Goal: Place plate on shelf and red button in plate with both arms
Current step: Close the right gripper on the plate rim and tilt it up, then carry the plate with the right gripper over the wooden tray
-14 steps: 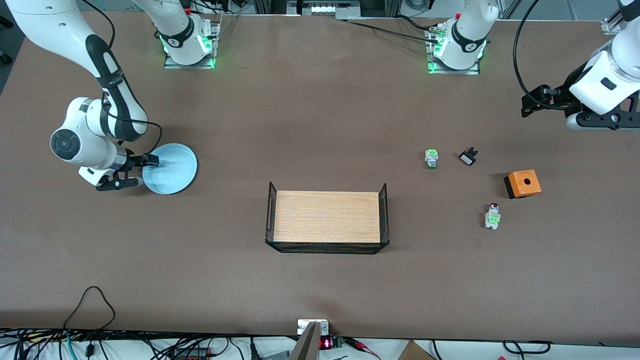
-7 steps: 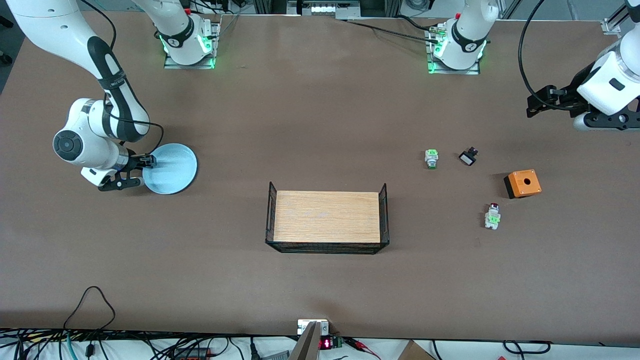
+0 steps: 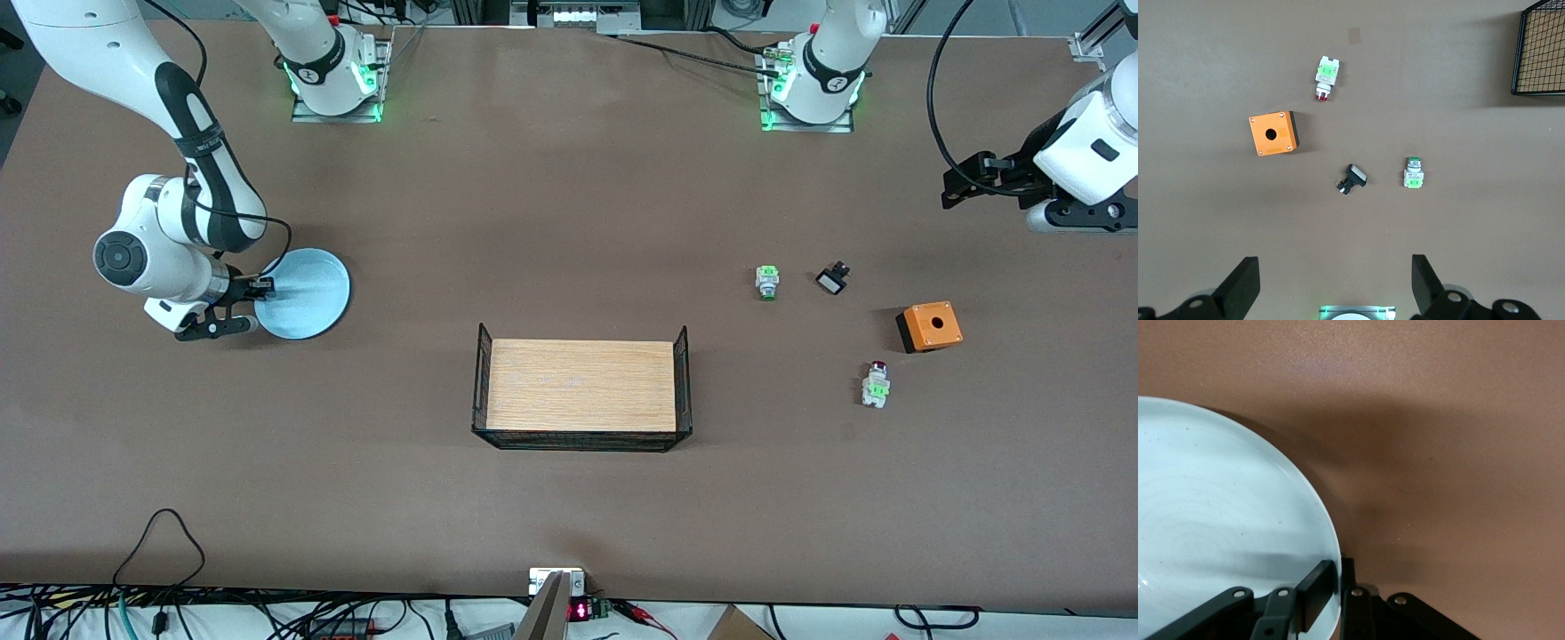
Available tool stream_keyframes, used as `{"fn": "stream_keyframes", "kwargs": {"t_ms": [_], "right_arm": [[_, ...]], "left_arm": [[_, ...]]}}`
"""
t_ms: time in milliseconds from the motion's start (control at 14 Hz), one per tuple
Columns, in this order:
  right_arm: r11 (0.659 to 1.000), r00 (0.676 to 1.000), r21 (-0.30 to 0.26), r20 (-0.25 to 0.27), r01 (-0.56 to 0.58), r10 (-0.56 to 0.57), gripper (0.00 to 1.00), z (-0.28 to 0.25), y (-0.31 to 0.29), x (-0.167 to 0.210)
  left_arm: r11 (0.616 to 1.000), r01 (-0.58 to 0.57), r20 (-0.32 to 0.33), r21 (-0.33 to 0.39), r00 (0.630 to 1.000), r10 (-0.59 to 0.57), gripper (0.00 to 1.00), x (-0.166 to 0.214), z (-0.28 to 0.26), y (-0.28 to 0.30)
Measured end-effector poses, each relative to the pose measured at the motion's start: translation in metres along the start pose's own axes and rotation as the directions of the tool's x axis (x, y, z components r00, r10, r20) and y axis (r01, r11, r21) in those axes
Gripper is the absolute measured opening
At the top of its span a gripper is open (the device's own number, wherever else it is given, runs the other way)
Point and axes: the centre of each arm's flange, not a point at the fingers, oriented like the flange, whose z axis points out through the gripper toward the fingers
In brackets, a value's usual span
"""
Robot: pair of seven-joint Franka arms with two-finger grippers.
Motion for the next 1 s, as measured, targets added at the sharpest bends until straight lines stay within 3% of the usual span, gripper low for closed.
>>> {"fn": "stream_keyframes", "kwargs": {"t_ms": [429, 1000], "right_arm": [[0.984, 0.994, 0.137, 0.033, -0.110, 0.107, 0.07, -0.035, -0.005, 0.008], [0.931, 0.969, 0.267, 0.054, -0.247, 0.242, 0.07, -0.170, -0.039, 0.019]], "left_arm": [[1.000, -0.001, 0.000, 0.000, 1.000, 0.001, 1.00, 0.000, 0.000, 0.000], [1.000, -0.002, 0.005, 0.000, 1.000, 0.002, 1.00, 0.002, 0.003, 0.000]]}}
